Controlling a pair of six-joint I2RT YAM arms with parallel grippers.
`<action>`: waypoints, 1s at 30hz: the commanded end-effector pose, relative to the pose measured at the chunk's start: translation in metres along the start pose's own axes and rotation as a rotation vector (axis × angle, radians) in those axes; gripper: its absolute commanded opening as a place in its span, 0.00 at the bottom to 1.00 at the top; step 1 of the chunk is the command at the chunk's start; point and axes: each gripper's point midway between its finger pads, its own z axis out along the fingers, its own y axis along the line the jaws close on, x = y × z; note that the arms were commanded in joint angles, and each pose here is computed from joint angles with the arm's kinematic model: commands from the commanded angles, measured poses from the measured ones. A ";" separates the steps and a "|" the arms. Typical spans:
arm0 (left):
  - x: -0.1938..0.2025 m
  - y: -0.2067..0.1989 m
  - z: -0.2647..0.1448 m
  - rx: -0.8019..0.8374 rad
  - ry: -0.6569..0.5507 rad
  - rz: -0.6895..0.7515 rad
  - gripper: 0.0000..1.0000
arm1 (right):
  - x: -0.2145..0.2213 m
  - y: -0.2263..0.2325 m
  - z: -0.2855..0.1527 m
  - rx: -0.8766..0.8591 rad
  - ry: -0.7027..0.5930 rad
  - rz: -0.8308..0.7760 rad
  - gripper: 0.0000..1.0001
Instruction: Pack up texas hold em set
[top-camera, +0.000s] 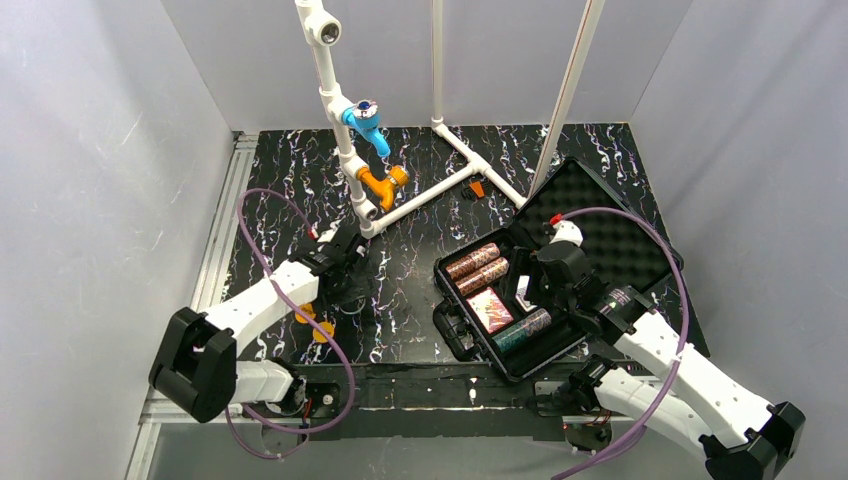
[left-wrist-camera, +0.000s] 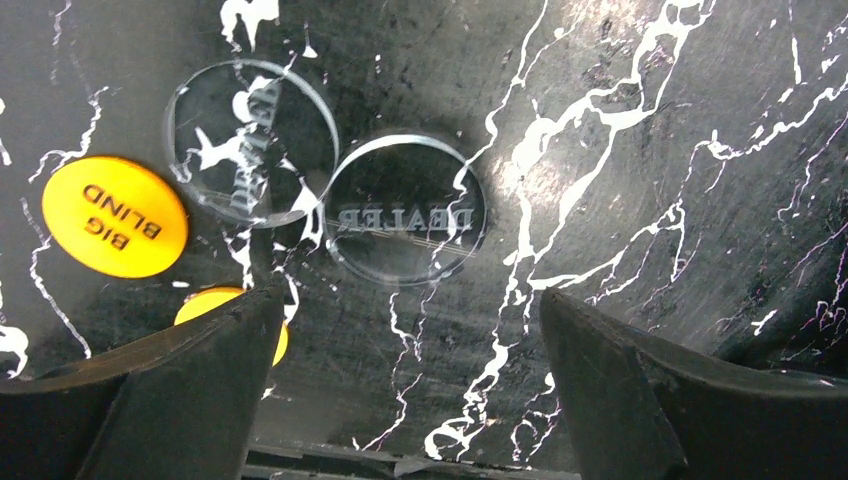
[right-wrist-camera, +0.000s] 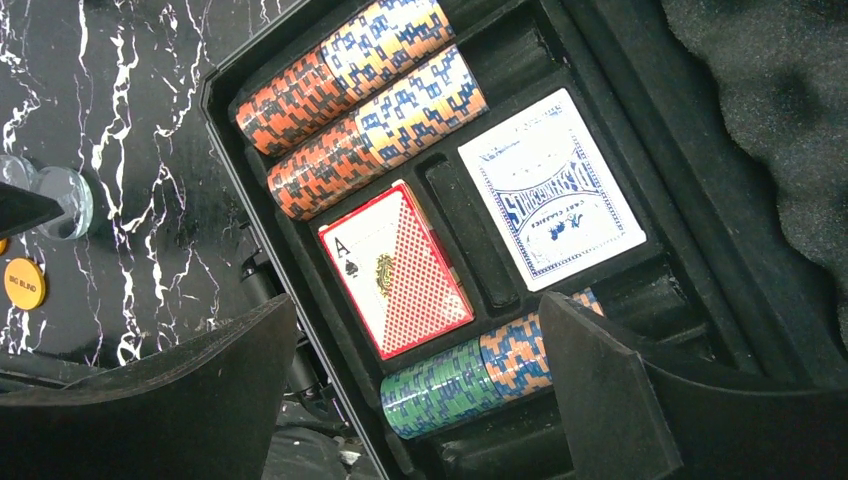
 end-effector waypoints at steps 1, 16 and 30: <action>-0.010 -0.011 0.004 0.029 -0.018 -0.011 0.99 | -0.007 0.001 -0.009 -0.007 -0.025 0.006 0.98; 0.000 -0.001 0.025 -0.035 0.002 0.006 0.89 | -0.005 -0.001 -0.008 0.003 -0.019 0.005 0.98; 0.009 0.004 0.039 -0.056 0.018 0.015 0.82 | -0.003 -0.003 -0.006 0.011 -0.012 0.003 0.98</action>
